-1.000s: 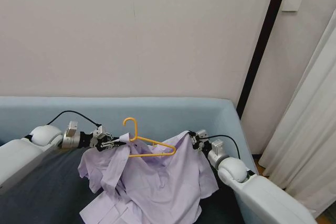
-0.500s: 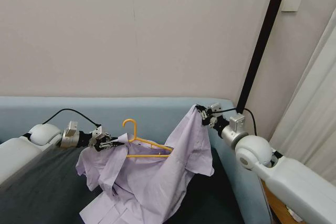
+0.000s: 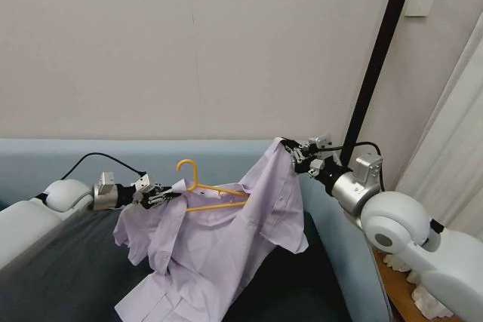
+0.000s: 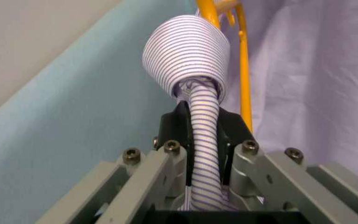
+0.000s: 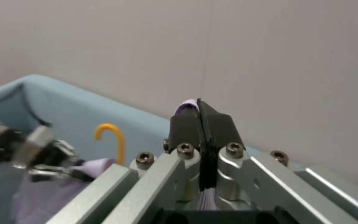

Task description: Pick up the clothes from the sofa and hang them on the clothes hanger.

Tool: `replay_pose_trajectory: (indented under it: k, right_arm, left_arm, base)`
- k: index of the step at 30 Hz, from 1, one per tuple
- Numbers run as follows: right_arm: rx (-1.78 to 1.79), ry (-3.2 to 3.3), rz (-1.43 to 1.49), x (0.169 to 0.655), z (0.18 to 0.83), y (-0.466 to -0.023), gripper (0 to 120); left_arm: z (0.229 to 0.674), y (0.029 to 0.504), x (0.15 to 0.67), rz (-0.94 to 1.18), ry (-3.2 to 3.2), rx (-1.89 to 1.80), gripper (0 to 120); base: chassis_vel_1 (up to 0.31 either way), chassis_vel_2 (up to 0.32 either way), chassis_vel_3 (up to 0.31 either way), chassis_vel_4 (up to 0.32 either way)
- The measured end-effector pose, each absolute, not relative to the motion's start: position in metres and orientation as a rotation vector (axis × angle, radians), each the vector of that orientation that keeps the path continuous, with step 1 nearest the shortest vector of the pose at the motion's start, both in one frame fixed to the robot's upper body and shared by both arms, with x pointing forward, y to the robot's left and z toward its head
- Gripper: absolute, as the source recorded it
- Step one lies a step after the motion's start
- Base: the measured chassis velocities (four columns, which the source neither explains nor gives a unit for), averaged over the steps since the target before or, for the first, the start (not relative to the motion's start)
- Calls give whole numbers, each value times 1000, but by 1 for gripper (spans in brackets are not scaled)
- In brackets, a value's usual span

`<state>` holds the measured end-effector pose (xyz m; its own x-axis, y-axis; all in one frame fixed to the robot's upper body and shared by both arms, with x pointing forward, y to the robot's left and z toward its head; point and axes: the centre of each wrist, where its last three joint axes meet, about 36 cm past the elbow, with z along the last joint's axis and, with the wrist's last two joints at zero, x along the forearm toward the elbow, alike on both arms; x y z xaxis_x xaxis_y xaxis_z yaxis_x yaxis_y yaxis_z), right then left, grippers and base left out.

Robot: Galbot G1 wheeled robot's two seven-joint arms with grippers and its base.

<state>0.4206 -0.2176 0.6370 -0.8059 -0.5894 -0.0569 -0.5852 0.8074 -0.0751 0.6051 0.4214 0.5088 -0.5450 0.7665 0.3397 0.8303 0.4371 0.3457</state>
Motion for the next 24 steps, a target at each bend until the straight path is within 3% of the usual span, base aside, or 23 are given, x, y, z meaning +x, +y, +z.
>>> replay_pose_trajectory:
  k: [3, 13, 20, 24]
  right_arm:
    - [-1024, 2859, -90, 393, 652, -215, 0]
    - [-1231, 2741, -153, 339, 660, -211, 0]
    - [-1254, 2756, -213, 339, 629, -211, 0]
    - [-1177, 2835, -237, 351, 582, -211, 0]
  left_arm:
    - [514, 395, 619, -709, -2642, -1362, 8]
    - [548, 375, 637, -625, -2845, -1237, 8]
    - [591, 378, 628, -587, -2924, -1283, 8]
    - [641, 391, 609, -637, -2954, -1343, 7]
  base:
    - [0, 0, 0, 0]
    - [0, 0, 0, 0]
    - [0, 0, 0, 0]
    - [0, 0, 0, 0]
